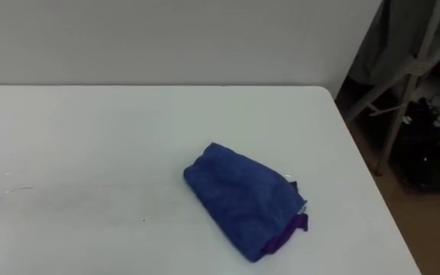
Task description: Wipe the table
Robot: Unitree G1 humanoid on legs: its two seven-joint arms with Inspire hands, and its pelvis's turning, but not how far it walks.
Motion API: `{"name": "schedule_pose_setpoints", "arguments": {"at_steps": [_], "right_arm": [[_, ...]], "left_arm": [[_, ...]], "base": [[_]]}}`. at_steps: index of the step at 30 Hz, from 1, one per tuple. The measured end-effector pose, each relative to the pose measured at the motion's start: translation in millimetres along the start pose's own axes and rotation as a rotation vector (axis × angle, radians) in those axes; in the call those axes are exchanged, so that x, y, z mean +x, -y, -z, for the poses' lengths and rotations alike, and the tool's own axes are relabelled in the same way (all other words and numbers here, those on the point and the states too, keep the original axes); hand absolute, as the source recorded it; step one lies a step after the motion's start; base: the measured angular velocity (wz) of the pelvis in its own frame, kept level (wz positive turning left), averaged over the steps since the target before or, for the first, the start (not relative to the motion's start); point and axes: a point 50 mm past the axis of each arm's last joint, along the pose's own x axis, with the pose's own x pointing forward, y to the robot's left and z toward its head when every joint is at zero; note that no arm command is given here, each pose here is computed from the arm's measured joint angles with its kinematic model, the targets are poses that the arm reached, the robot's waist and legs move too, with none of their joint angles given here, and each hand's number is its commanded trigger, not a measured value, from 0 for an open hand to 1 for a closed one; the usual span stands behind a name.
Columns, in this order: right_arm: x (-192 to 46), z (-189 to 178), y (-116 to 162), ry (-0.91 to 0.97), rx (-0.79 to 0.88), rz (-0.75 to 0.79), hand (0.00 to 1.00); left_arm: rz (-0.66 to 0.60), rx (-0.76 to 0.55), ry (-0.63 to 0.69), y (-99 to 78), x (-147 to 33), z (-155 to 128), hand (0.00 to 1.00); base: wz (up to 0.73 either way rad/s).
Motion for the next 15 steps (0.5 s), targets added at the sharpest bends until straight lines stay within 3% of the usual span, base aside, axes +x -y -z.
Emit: {"name": "schedule_pose_setpoints", "arguments": {"at_steps": [7, 11, 15], "right_arm": [[-14.3, -22.7, -35.6, 0.274, -0.517, -0.149, 0.0], [-30.7, -52.1, -64.6, 0.452, -0.656, -0.199, 0.0], [-36.2, -48.1, -73.8, 0.475, -0.718, -0.245, 0.0]], "left_arm": [[0.041, 0.126, -0.017, 22.4, 1.3, -2.6, 0.0], [0.048, 0.181, 0.001, 35.6, 1.1, -6.3, 0.0], [0.037, 0.197, 0.01, 40.6, 0.9, -7.9, 0.0]], "base": [[0.01], [0.01], [0.0]]}}
